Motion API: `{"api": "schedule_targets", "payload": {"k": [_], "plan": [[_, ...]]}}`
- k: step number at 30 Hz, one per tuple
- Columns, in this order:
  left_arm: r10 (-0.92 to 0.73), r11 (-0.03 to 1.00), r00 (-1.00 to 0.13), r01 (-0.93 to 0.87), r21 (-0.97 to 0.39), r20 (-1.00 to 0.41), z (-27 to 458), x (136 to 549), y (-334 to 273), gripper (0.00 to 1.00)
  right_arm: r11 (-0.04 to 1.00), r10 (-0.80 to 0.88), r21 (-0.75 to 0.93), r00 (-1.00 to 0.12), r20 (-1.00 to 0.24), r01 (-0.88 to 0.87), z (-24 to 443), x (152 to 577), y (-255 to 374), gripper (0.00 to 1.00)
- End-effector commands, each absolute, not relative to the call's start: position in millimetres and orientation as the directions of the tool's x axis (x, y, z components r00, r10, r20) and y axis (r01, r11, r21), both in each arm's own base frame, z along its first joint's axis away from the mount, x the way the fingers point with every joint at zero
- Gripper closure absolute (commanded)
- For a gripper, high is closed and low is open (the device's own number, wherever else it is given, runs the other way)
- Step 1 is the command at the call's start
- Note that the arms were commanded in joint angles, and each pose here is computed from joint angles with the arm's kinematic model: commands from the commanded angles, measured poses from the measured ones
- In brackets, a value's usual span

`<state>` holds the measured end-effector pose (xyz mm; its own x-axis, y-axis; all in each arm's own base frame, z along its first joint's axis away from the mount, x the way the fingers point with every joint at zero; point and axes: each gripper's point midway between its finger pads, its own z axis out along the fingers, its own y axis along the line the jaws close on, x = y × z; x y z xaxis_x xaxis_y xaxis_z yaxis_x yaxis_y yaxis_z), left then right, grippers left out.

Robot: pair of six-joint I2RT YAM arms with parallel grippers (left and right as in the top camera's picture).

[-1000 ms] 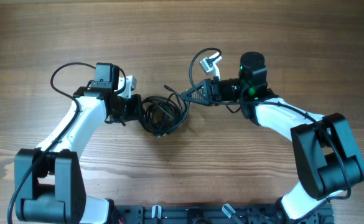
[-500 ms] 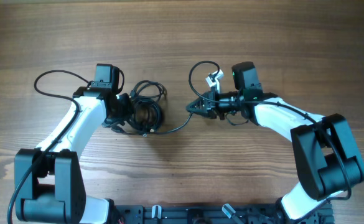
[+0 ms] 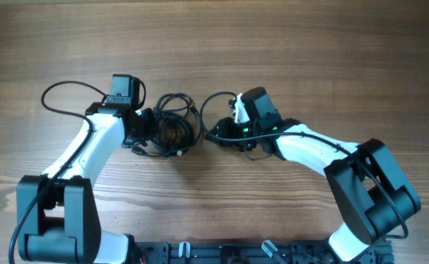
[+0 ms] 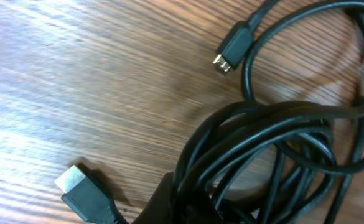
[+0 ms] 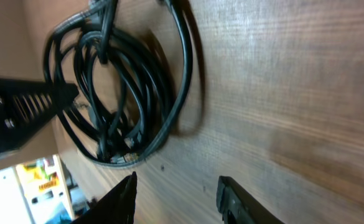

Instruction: Untangle cables

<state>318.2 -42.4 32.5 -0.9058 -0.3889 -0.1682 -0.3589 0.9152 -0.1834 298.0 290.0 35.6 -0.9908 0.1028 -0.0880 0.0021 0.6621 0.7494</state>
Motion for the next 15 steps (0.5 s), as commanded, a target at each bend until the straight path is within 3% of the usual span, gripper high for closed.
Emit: {"api": "schedule_targets", "payload": {"k": [1, 6, 15], "plan": [[-0.235, 0.930, -0.962, -0.180, -0.321, -0.141, 35.0, 316.2, -71.5, 0.96, 0.641, 0.165, 0.767, -0.972, -0.166, -0.022, 52.1, 319.5, 293.3, 0.55], [-0.103, 0.906, -0.982, -0.028, -0.422, -0.157, 42.5, 312.7, -93.5, 0.96, 0.652, 0.330, 0.751, -0.931, -0.156, 0.105, 50.0, 340.9, 282.8, 0.59], [-0.073, 0.907, -0.984, 0.002, -0.421, -0.163, 42.7, 311.0, -100.6, 0.96, 0.586, 0.500, 0.749, -0.865, -0.037, 0.308, 45.6, 349.3, 275.1, 0.62]]}}
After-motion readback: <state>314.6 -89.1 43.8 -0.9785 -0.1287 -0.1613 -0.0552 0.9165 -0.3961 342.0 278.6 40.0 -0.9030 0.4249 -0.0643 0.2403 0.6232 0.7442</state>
